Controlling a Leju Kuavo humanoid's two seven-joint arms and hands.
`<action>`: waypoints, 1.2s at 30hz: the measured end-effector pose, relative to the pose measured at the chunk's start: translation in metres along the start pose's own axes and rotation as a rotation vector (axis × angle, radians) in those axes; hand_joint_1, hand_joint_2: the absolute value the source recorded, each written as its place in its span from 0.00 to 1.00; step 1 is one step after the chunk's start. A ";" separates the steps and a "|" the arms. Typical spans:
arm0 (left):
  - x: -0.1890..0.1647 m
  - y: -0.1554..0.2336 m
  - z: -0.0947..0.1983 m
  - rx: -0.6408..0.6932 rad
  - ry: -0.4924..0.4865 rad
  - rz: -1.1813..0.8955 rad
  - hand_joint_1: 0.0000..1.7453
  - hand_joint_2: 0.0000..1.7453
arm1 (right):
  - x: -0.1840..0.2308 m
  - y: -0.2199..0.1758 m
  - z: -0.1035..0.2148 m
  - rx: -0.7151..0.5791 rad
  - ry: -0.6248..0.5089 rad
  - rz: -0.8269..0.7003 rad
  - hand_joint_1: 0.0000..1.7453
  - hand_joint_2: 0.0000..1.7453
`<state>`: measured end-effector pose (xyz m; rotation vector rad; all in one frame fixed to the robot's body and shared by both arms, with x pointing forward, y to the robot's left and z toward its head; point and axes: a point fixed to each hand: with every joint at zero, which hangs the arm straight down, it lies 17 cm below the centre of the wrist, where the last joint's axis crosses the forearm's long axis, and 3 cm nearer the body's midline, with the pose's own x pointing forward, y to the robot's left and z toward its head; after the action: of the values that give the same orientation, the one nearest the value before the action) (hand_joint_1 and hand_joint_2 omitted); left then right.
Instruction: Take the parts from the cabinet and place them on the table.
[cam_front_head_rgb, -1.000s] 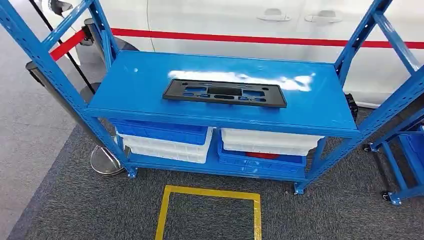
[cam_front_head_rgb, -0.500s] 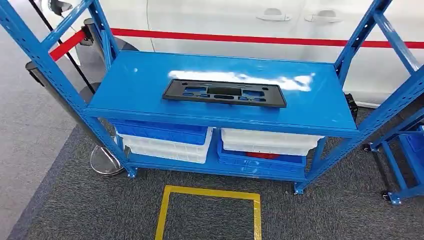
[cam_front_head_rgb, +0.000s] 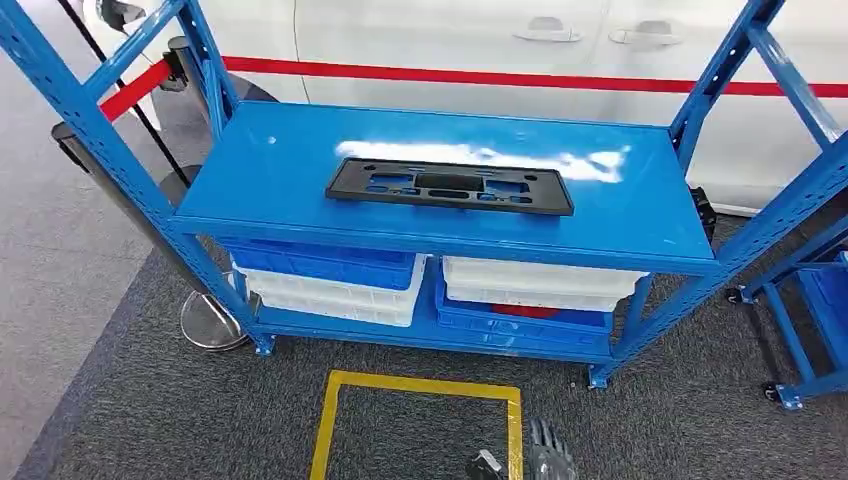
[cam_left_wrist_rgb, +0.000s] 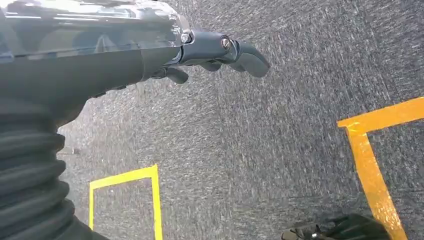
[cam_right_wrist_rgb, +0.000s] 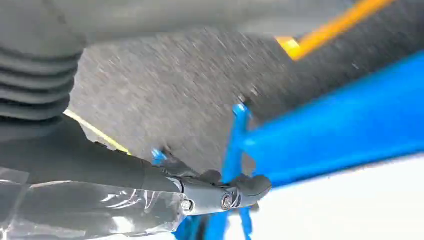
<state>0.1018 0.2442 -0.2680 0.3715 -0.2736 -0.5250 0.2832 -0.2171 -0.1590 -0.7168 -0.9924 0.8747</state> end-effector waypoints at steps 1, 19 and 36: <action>0.000 0.000 0.000 -0.001 0.000 -0.001 0.00 1.00 | 0.006 -0.008 -0.004 -0.023 -0.020 0.008 0.00 1.00; 0.003 -0.001 -0.001 -0.013 -0.014 -0.033 0.00 1.00 | 0.129 -0.141 -0.022 -0.390 -0.309 0.110 0.00 1.00; 0.012 -0.001 -0.002 -0.049 -0.053 -0.141 0.00 0.00 | 0.277 -0.256 0.011 -0.684 -0.625 0.176 0.00 1.00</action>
<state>0.1124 0.2379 -0.2687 0.3311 -0.2859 -0.6800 0.4234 -0.0950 0.1696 -1.1502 -1.8556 0.9358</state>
